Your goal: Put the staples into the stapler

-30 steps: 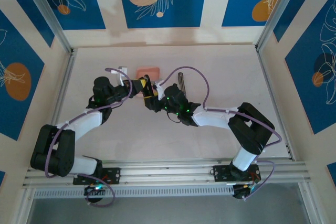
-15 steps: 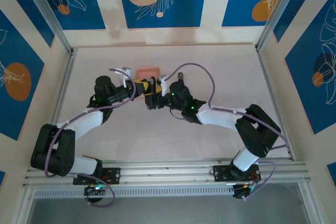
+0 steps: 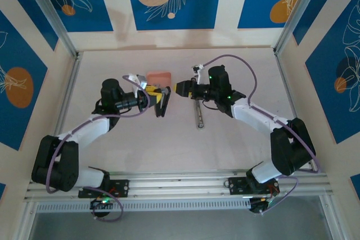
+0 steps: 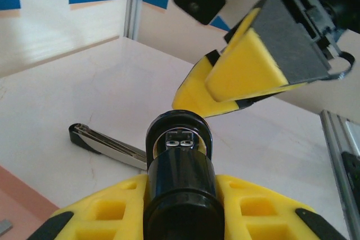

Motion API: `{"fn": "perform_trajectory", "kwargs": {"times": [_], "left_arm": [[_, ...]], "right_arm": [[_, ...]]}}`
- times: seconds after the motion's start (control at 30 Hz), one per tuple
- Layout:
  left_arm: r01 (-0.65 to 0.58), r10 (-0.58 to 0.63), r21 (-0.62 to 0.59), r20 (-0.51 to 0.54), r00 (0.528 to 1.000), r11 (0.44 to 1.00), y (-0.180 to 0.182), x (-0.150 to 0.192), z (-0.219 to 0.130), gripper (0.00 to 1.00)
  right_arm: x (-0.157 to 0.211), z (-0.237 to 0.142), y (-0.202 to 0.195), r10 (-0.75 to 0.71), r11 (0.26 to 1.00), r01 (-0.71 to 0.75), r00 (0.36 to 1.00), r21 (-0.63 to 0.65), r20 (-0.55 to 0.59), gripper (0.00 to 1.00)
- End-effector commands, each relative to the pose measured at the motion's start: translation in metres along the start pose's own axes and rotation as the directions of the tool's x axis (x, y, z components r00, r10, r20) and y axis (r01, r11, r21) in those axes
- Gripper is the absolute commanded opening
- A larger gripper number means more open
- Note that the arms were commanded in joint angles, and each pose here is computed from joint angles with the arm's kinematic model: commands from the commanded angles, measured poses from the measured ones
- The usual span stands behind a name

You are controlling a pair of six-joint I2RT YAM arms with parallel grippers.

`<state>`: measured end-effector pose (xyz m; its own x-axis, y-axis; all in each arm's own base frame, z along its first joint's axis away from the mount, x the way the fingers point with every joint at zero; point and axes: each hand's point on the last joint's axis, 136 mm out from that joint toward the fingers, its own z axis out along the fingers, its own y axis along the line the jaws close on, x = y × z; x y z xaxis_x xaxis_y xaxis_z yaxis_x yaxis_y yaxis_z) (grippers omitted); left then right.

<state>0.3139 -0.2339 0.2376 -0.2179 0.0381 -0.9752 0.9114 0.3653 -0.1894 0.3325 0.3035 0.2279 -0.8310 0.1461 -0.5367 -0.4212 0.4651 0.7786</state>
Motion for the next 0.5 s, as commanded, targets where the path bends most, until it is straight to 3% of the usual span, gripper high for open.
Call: {"fn": "perform_trajectory", "kwargs": {"times": [0.0, 0.27, 0.47], "left_arm": [[-0.208, 0.203, 0.083, 0.058, 0.977, 0.975, -0.027, -0.033, -0.005, 0.0], [-0.231, 0.228, 0.082, 0.044, 0.973, 0.97, -0.031, -0.033, -0.005, 0.0], [-0.234, 0.23, 0.083, 0.053, 0.972, 0.969, -0.033, -0.036, -0.002, 0.0]], "right_arm": [[0.013, 0.003, 0.021, 0.044, 0.996, -0.054, 0.991, -0.075, -0.124, 0.61], [0.019, 0.016, 0.026, 0.041, 0.995, -0.059, 0.978, -0.085, -0.205, 0.56], [0.024, 0.018, 0.016, 0.066, 0.996, -0.077, 0.974, -0.044, -0.216, 0.44]]}}
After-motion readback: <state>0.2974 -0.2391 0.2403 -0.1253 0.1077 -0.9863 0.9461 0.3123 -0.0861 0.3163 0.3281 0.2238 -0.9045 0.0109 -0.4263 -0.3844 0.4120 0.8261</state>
